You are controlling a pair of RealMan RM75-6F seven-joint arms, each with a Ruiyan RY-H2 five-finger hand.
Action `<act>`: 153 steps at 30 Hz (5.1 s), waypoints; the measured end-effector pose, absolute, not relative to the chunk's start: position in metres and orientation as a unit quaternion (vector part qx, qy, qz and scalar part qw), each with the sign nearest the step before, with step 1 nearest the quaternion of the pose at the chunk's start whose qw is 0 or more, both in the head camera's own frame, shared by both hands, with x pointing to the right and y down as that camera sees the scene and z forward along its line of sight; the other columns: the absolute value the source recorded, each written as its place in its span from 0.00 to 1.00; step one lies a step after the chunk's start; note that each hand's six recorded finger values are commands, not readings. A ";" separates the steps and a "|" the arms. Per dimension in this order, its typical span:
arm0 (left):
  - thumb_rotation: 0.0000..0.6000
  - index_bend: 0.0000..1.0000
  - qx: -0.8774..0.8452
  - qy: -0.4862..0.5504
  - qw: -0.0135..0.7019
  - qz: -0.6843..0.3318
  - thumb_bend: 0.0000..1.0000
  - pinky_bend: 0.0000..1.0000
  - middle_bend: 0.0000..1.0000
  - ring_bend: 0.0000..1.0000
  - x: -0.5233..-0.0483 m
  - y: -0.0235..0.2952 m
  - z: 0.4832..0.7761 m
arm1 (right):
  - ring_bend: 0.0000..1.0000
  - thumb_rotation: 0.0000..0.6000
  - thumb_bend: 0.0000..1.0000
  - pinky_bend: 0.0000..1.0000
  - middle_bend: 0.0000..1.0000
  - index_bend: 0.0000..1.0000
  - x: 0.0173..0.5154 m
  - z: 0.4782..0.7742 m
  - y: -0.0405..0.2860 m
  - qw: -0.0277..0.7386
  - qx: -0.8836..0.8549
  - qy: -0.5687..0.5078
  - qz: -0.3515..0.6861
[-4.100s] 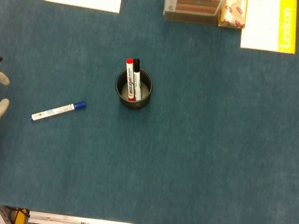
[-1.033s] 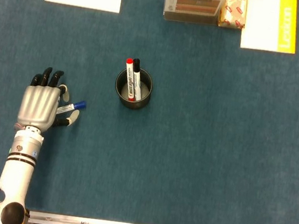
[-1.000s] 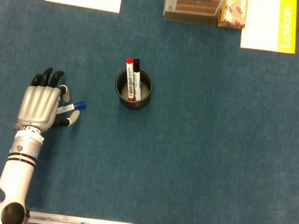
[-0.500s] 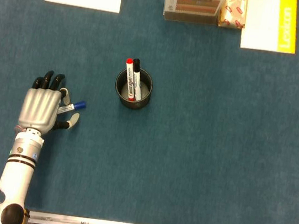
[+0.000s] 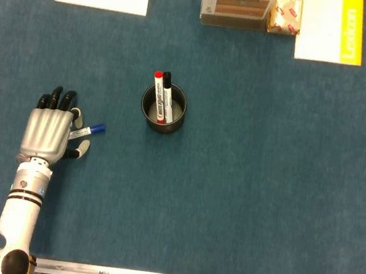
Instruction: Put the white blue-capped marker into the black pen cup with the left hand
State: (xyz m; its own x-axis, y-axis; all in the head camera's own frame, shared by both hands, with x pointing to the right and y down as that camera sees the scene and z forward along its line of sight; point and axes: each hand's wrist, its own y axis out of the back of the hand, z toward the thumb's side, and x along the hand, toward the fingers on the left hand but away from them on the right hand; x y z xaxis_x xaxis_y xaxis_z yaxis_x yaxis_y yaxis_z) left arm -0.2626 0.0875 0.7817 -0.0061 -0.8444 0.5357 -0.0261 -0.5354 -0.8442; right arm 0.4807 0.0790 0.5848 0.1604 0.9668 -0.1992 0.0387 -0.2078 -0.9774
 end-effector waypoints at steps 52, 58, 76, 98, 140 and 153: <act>0.80 0.58 -0.621 0.352 0.331 -0.617 0.35 0.13 0.12 0.02 -0.260 0.087 0.779 | 0.22 1.00 0.00 0.38 0.25 0.30 0.481 0.585 0.078 0.470 -0.600 -0.420 0.494; 0.81 0.58 -0.623 0.356 0.341 -0.607 0.35 0.13 0.12 0.02 -0.254 0.085 0.769 | 0.22 1.00 0.00 0.38 0.25 0.30 0.481 0.584 0.078 0.470 -0.600 -0.420 0.493; 0.80 0.58 -0.612 0.384 0.417 -0.551 0.35 0.13 0.12 0.02 -0.222 0.042 0.721 | 0.22 1.00 0.00 0.38 0.25 0.30 0.480 0.586 0.079 0.470 -0.601 -0.418 0.494; 0.85 0.58 -0.620 0.399 0.462 -0.493 0.35 0.13 0.13 0.02 -0.159 -0.002 0.711 | 0.22 1.00 0.00 0.38 0.25 0.30 0.480 0.584 0.080 0.468 -0.602 -0.420 0.492; 0.88 0.59 -0.699 0.563 0.295 -0.327 0.35 0.13 0.13 0.02 -0.120 -0.035 0.681 | 0.22 1.00 0.00 0.38 0.25 0.30 0.480 0.589 0.079 0.465 -0.604 -0.413 0.498; 0.88 0.60 -0.714 0.605 0.228 -0.269 0.35 0.13 0.13 0.02 -0.106 -0.028 0.692 | 0.22 1.00 0.00 0.38 0.25 0.30 0.479 0.591 0.079 0.463 -0.606 -0.410 0.500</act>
